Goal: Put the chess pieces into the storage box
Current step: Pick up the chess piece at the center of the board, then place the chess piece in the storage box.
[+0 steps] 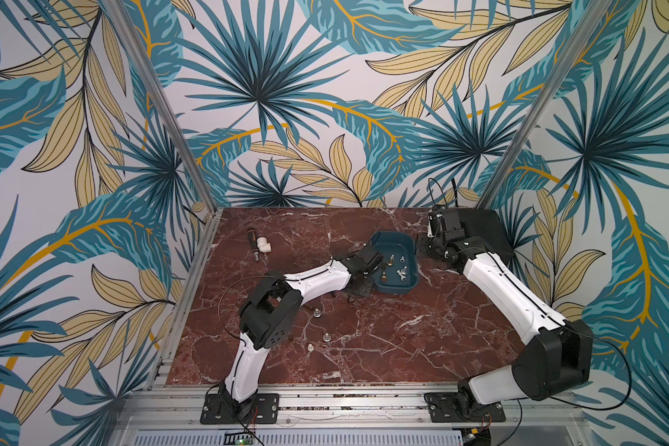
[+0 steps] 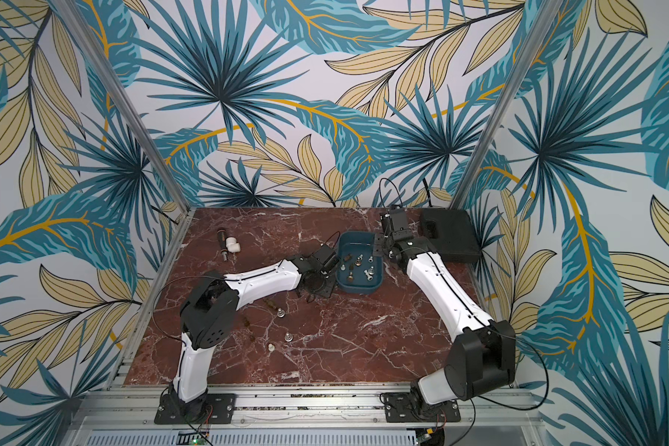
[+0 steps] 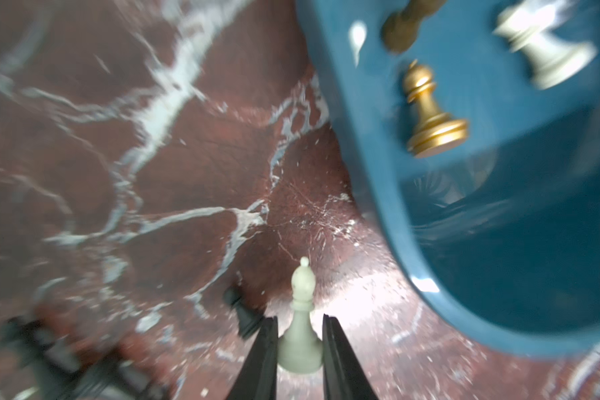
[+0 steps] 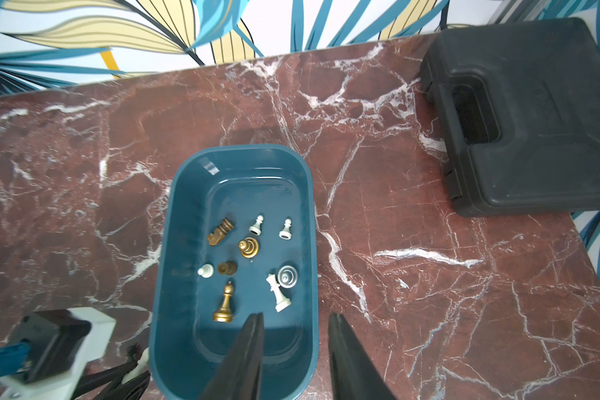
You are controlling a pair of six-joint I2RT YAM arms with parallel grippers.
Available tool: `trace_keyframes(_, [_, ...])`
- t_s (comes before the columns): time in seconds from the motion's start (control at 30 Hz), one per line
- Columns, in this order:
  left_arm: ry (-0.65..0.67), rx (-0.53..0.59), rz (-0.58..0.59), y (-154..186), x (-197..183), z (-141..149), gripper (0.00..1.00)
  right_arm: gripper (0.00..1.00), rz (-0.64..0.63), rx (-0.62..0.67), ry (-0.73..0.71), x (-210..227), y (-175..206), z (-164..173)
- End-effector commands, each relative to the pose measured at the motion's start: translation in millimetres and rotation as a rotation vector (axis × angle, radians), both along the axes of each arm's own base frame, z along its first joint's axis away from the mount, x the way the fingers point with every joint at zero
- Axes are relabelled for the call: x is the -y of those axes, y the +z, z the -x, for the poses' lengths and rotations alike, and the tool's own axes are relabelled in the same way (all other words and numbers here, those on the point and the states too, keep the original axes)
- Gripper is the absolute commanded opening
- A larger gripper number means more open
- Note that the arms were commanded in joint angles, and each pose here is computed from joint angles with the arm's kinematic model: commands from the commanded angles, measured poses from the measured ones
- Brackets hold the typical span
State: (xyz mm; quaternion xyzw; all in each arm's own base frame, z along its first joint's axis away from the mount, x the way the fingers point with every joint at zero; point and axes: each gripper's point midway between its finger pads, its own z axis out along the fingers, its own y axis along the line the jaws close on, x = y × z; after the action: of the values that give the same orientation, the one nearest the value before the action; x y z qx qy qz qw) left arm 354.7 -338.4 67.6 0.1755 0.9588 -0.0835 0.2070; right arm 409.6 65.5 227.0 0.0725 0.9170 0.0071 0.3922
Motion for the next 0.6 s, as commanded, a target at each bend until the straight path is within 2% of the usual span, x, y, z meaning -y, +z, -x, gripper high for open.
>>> trace_keyframes(0.0, [-0.012,0.122,0.051,57,5,-14,0.19,0.36,-0.030,0.046,0.012,-2,18,4])
trace_keyframes(0.13, [-0.091,0.162,0.129,64,32,-24,0.20,0.37,-0.040,0.064,0.015,-2,22,8])
trace_keyframes(0.23, [-0.110,0.178,0.146,66,46,-36,0.20,0.37,-0.048,0.056,0.020,-2,20,12])
trace_keyframes(0.43, [-0.228,0.156,0.273,66,94,-44,0.22,0.37,-0.036,0.039,0.020,1,11,23])
trace_keyframes(0.57, [-0.266,0.121,0.291,54,112,-46,0.24,0.37,-0.034,0.037,0.019,2,9,26])
